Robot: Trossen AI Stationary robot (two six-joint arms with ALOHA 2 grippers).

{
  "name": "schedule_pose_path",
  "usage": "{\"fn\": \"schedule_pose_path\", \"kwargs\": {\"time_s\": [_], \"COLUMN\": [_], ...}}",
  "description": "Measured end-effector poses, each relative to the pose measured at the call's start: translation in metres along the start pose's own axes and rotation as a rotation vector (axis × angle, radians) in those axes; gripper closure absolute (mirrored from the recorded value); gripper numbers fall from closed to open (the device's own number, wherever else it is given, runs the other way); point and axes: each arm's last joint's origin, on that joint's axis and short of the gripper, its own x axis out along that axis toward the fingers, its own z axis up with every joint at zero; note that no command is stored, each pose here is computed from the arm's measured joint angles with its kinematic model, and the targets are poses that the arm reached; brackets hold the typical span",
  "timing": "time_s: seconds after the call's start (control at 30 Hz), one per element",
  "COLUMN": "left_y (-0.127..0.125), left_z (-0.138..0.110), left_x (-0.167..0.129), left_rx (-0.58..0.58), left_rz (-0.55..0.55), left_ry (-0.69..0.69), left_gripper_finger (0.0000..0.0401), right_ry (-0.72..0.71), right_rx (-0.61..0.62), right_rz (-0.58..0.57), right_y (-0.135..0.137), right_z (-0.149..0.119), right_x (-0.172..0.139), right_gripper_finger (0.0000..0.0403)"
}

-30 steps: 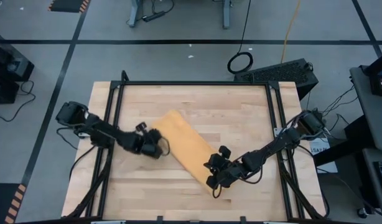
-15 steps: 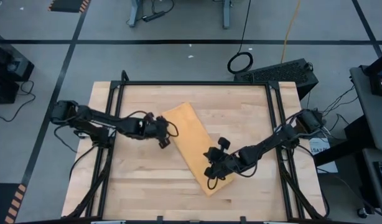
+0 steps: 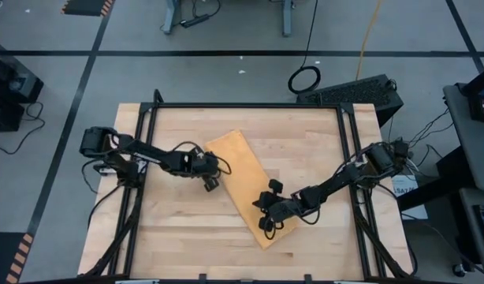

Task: Roll towel
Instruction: Roll the yellow towel

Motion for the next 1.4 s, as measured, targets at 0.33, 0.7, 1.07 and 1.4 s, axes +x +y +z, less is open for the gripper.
{"fn": "schedule_pose_path", "kwargs": {"time_s": [0.33, 0.7, 1.07, 1.4], "left_y": [0.024, 0.031, -0.034, -0.038], "left_z": [0.051, 0.073, 0.040, 0.023], "left_x": [0.003, -0.031, -0.026, 0.021], "left_rx": [-0.010, -0.016, 0.090, 0.079], "left_rz": [0.037, 0.005, -0.161, -0.044], "left_ry": [-0.241, -0.247, -0.237, -0.129], "left_gripper_finger": [0.0382, 0.0382, 0.0382, 0.0382], "right_ry": [-0.046, -0.240, -0.227, -0.031], "right_rx": [0.248, 0.354, -0.024, 0.034], "right_rz": [0.032, -0.064, -0.070, -0.045], "right_y": [0.006, 0.004, -0.001, -0.005], "right_z": [-0.020, -0.005, 0.039, 0.013], "right_x": [0.024, 0.021, -0.021, -0.014], "right_gripper_finger": [0.0403, 0.0403, 0.0403, 0.0403]}}
